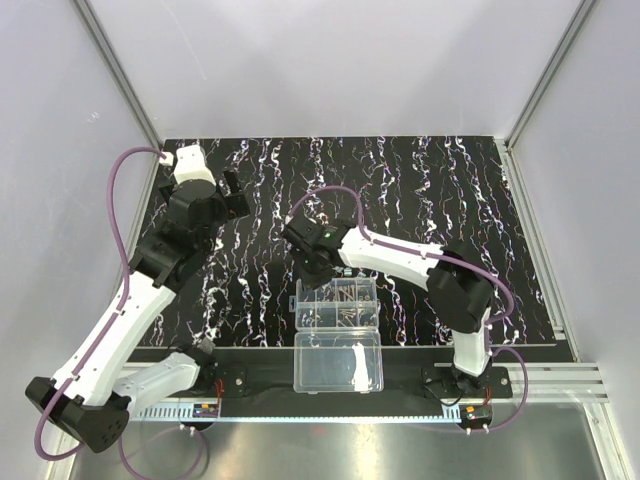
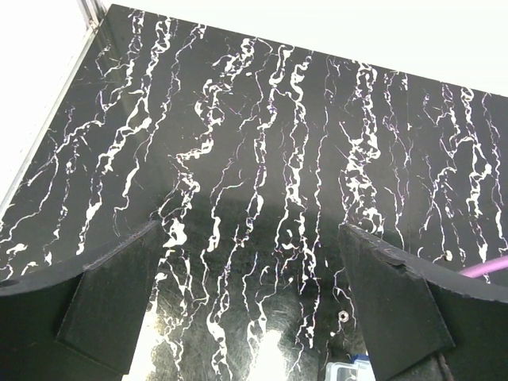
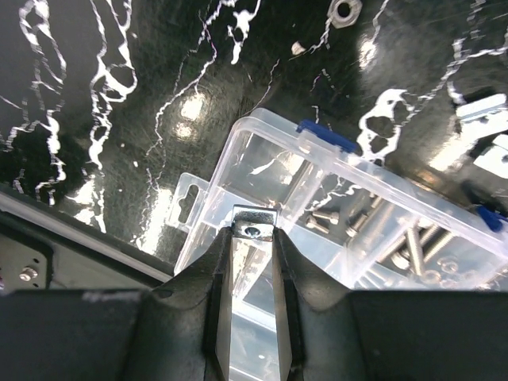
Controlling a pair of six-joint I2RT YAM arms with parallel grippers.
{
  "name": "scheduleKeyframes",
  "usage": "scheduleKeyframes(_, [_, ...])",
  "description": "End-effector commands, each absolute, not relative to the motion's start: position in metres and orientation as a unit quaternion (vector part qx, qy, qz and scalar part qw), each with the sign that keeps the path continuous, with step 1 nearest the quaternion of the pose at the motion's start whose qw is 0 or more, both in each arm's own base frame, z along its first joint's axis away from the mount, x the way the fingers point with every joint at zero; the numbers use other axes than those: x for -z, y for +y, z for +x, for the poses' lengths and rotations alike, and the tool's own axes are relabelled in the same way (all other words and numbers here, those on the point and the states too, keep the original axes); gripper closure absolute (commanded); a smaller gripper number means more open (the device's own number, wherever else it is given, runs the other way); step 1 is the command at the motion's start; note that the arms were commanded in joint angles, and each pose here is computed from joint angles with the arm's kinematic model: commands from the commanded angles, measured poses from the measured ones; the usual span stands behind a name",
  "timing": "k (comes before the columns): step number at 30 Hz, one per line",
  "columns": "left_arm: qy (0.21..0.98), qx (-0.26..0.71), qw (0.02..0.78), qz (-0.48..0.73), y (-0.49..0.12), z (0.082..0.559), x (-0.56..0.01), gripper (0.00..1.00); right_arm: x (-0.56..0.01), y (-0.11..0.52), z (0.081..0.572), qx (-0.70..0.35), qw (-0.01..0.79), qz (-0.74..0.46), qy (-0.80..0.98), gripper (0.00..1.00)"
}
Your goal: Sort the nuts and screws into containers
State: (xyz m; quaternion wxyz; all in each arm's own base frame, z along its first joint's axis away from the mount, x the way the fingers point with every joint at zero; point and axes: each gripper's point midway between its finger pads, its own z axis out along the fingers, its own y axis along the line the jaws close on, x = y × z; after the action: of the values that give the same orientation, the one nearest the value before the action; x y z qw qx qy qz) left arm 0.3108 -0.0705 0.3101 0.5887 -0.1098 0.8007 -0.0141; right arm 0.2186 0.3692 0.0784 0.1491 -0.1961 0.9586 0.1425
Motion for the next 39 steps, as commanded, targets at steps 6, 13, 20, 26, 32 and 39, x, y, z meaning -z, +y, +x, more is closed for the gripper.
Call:
scheduleKeyframes(6, [0.784,0.04,0.608,-0.116,-0.077,0.317,-0.324,0.01,-0.07,0.384,0.213,-0.154,0.135,-0.215,0.955,0.96])
scheduleKeyframes(13, [0.786,0.044,0.607,-0.112,-0.079,0.318,-0.323,0.01,-0.081,0.391,0.214,-0.172,0.145,-0.214,0.951,0.64])
scheduleKeyframes(20, [0.784,0.044,0.609,-0.112,-0.078,0.317,-0.324,0.01,-0.103,0.39,0.228,-0.163,0.177,-0.21,0.948,0.46])
scheduleKeyframes(26, [0.783,0.046,0.611,-0.113,-0.078,0.316,-0.326,0.01,-0.125,0.35,0.278,-0.135,0.211,-0.137,0.958,0.43])
scheduleKeyframes(32, [0.782,0.044,0.611,-0.114,-0.077,0.316,-0.326,0.01,-0.107,0.272,0.322,-0.058,0.205,-0.048,0.976,0.43])
scheduleKeyframes(39, [0.787,0.043,0.605,-0.11,-0.08,0.319,-0.32,0.01,-0.059,0.262,0.302,-0.041,0.159,-0.047,0.985,0.43])
